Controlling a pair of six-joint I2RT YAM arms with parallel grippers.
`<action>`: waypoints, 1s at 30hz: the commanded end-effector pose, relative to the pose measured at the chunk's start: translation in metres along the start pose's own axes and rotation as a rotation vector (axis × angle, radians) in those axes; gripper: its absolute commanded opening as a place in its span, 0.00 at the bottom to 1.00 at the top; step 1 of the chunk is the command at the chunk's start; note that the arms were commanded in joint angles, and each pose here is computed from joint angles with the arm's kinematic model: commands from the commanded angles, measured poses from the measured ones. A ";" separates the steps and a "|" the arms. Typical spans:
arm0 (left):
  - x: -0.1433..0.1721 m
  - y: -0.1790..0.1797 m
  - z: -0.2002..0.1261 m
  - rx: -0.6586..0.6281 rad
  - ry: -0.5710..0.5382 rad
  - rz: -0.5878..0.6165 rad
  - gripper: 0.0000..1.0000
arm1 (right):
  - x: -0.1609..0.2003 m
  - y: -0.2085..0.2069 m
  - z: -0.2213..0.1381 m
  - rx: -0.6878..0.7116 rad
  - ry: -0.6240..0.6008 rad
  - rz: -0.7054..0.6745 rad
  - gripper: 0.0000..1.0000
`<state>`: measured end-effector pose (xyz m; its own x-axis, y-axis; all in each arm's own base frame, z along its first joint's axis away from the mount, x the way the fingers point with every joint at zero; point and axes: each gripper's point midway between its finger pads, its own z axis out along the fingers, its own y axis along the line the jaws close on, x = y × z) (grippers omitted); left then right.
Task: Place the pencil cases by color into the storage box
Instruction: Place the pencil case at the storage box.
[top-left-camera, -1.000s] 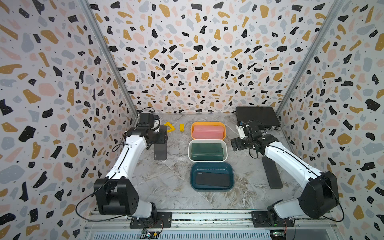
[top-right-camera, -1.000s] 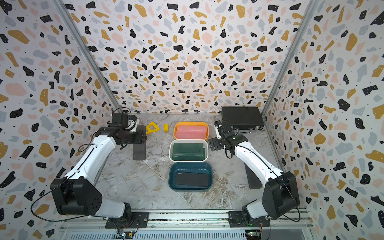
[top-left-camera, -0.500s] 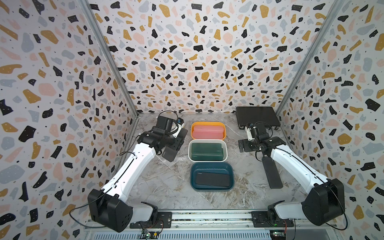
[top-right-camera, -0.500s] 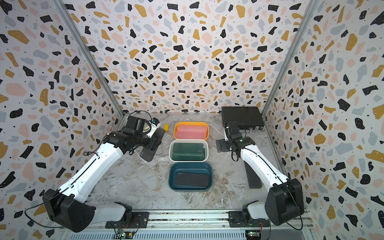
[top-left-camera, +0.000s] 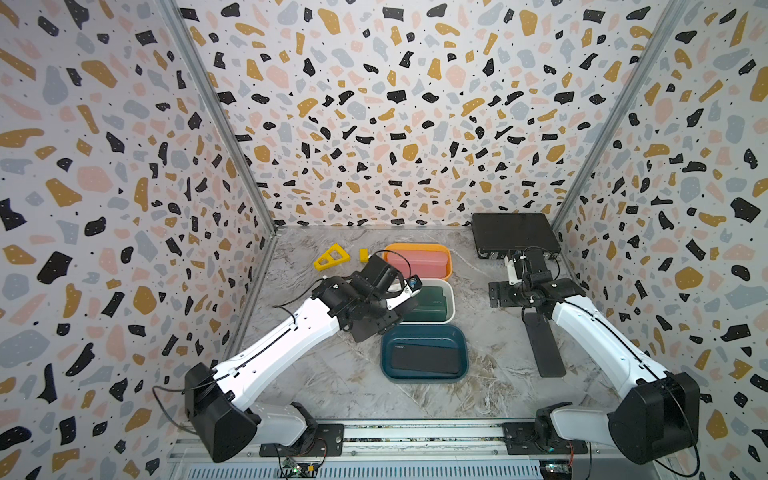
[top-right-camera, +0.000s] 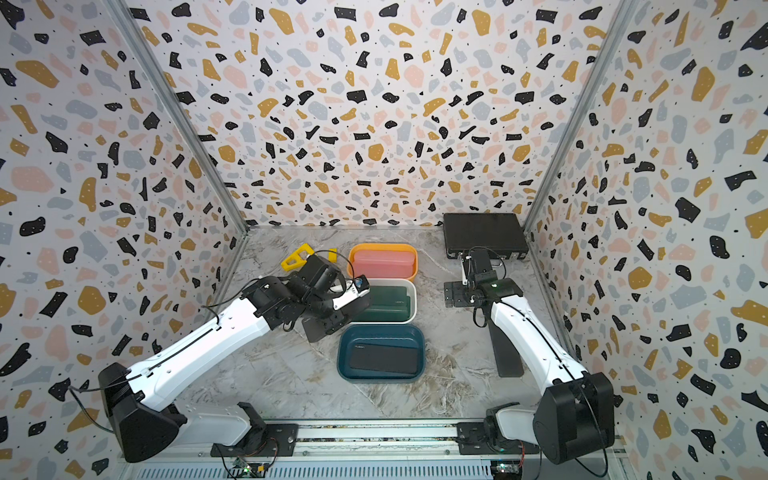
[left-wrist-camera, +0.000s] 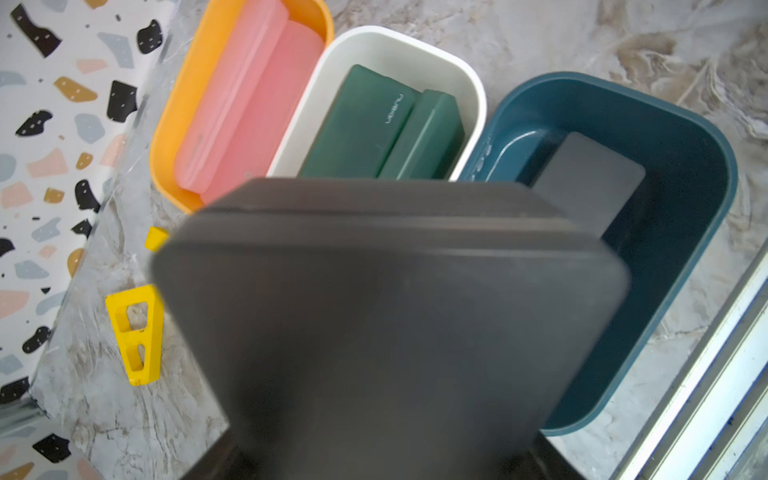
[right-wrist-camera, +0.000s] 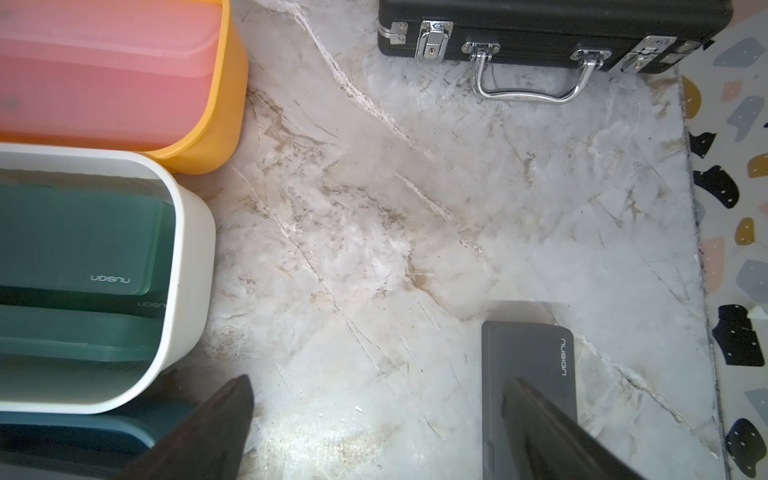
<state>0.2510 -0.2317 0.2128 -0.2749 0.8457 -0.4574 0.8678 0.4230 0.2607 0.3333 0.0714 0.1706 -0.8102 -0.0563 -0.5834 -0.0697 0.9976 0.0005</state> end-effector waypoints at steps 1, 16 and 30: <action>-0.010 -0.009 0.000 -0.008 0.025 0.104 0.67 | 0.002 -0.002 -0.010 -0.013 -0.007 0.022 0.98; -0.026 -0.091 0.042 0.111 0.153 0.406 0.67 | 0.013 -0.007 -0.009 -0.042 0.014 0.049 0.99; -0.019 -0.119 0.077 0.203 0.270 0.475 0.67 | 0.027 -0.016 -0.010 -0.055 0.032 0.057 0.99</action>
<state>0.1847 -0.3168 0.1185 0.0701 0.9939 -0.0854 0.9763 -0.0508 0.2102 0.3155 0.0551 0.1604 -0.8286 0.0025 -0.5599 -0.0452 0.9964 0.0713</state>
